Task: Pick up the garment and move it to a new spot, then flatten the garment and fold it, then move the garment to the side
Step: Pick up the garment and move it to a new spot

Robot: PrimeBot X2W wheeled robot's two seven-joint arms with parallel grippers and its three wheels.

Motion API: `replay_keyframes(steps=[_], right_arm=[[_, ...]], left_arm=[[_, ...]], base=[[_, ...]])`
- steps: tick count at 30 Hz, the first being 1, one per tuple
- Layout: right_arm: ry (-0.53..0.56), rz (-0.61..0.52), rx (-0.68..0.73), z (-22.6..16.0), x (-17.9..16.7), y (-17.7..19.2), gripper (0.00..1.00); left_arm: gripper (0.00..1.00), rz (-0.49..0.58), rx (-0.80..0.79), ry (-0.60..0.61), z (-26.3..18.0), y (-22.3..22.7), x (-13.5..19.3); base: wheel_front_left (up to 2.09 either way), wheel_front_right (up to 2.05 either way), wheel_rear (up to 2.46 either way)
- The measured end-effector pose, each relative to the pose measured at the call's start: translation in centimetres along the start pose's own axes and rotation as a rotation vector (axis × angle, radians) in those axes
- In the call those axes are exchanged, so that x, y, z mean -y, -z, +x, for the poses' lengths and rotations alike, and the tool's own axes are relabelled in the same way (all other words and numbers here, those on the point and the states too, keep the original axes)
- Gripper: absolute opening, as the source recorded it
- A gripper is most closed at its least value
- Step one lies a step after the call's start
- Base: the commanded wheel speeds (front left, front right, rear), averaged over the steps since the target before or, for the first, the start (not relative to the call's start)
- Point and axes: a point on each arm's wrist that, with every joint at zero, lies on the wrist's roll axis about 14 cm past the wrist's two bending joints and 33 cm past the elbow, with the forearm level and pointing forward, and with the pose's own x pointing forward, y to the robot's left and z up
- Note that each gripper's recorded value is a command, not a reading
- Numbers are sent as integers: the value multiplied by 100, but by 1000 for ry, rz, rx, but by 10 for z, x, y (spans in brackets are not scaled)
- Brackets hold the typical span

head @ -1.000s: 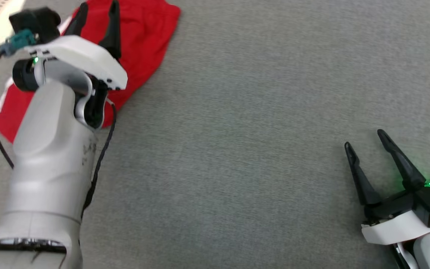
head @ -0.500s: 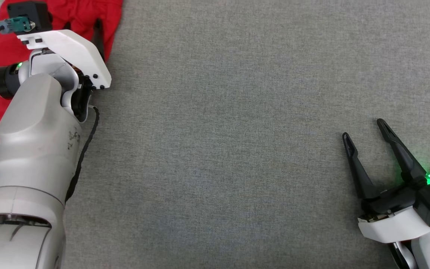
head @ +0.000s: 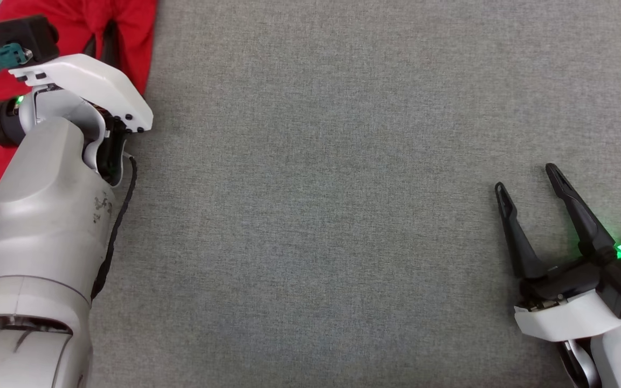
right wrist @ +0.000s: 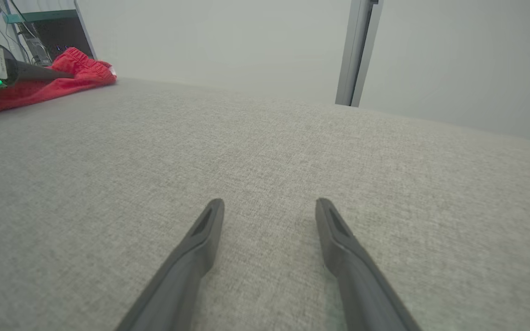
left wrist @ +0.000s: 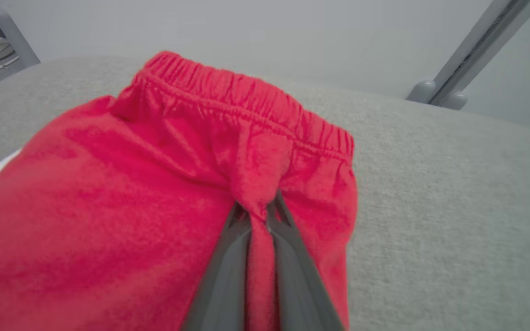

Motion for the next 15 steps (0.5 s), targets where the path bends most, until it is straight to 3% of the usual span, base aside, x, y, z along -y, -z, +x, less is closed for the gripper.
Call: replay_keyframes(steps=[6, 15], right_arm=[[32, 9, 58, 6, 3, -24, 100], [118, 39, 202, -9, 6, -83, 100]], left_arm=[[0, -17, 187, 77, -9, -49, 22], [0, -13, 419, 372, -65, -109, 107]], base=[[0, 0, 0], [0, 0, 0]])
